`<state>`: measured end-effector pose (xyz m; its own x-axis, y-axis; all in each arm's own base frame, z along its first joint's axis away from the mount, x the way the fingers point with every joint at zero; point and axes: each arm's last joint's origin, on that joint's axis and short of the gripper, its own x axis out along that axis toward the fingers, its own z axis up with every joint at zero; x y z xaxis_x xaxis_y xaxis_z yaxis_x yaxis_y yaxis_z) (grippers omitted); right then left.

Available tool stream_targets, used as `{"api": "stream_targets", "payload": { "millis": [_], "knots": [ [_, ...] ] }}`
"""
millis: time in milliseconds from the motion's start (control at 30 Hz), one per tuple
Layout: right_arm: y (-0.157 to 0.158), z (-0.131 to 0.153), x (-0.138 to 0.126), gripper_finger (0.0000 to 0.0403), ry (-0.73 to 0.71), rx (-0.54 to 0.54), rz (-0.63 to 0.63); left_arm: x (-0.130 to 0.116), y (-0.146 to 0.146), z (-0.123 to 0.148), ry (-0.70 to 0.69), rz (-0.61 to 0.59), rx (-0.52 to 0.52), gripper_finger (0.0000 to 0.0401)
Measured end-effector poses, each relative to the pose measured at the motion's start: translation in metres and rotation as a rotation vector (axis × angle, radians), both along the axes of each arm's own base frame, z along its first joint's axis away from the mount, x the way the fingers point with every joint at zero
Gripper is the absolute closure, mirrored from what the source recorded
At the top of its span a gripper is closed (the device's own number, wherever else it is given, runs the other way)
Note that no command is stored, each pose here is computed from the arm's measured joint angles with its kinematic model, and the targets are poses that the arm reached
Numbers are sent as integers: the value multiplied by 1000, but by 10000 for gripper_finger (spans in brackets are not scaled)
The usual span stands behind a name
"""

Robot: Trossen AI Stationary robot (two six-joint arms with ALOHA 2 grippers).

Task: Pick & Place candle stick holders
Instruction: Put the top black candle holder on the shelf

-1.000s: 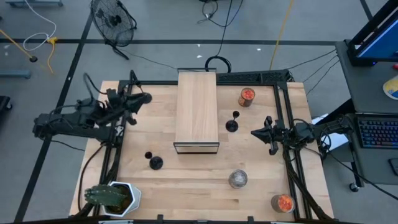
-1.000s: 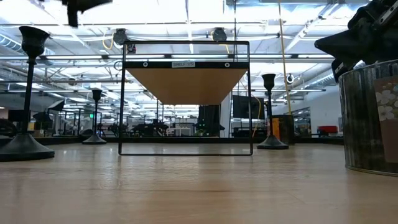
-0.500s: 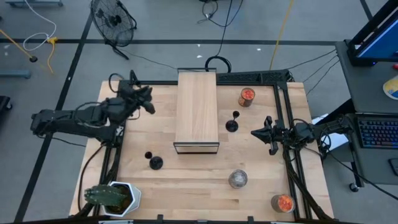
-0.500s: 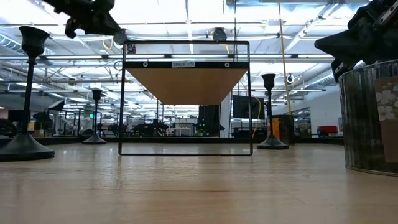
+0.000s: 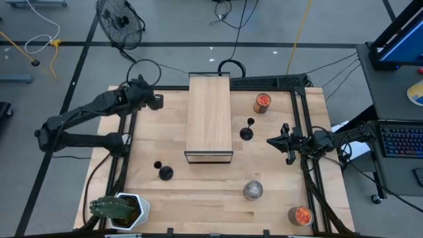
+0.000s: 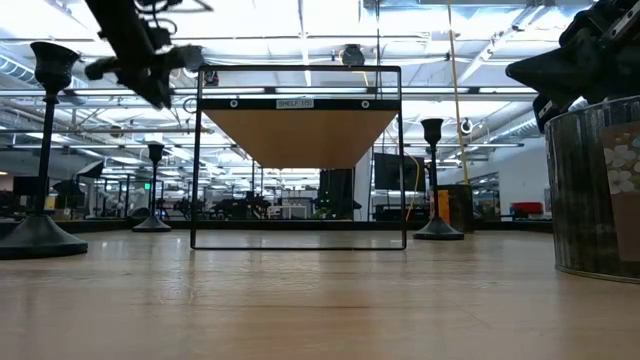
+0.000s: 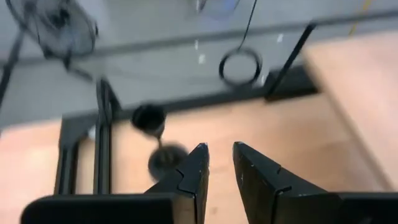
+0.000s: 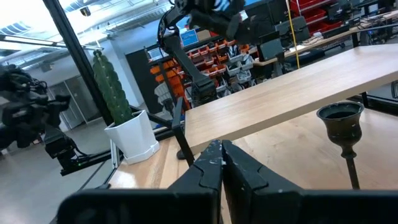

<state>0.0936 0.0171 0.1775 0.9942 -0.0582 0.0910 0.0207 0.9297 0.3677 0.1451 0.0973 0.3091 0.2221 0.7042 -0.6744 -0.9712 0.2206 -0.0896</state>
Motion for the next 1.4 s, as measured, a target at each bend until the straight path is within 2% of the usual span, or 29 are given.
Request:
{"api": "stream_targets", "payload": {
  "millis": [100, 200, 433, 733, 1000, 1200, 1400],
  "knots": [
    [0, 0, 0, 403, 0, 0, 0, -3, 7, -1, 0, -71, -62, 320],
    [0, 0, 0, 403, 0, 0, 0, -2, 10, 1, -29, -140, -77, 320],
    [0, 0, 0, 403, 0, 0, 0, -1, 10, 3, -38, -158, -57, 320],
    [0, 0, 0, 403, 0, 0, 1, -1, 10, 3, 57, -258, -12, 320],
    [0, 0, 0, 403, 0, 0, 0, -3, 14, 4, -45, -144, -41, 320],
    [0, 0, 0, 403, 0, 0, 1, -5, 17, 4, -47, -120, -41, 320],
    [0, 0, 0, 403, 0, 1, 1, -11, 23, 4, -84, 21, -27, 319]
  ]
}}
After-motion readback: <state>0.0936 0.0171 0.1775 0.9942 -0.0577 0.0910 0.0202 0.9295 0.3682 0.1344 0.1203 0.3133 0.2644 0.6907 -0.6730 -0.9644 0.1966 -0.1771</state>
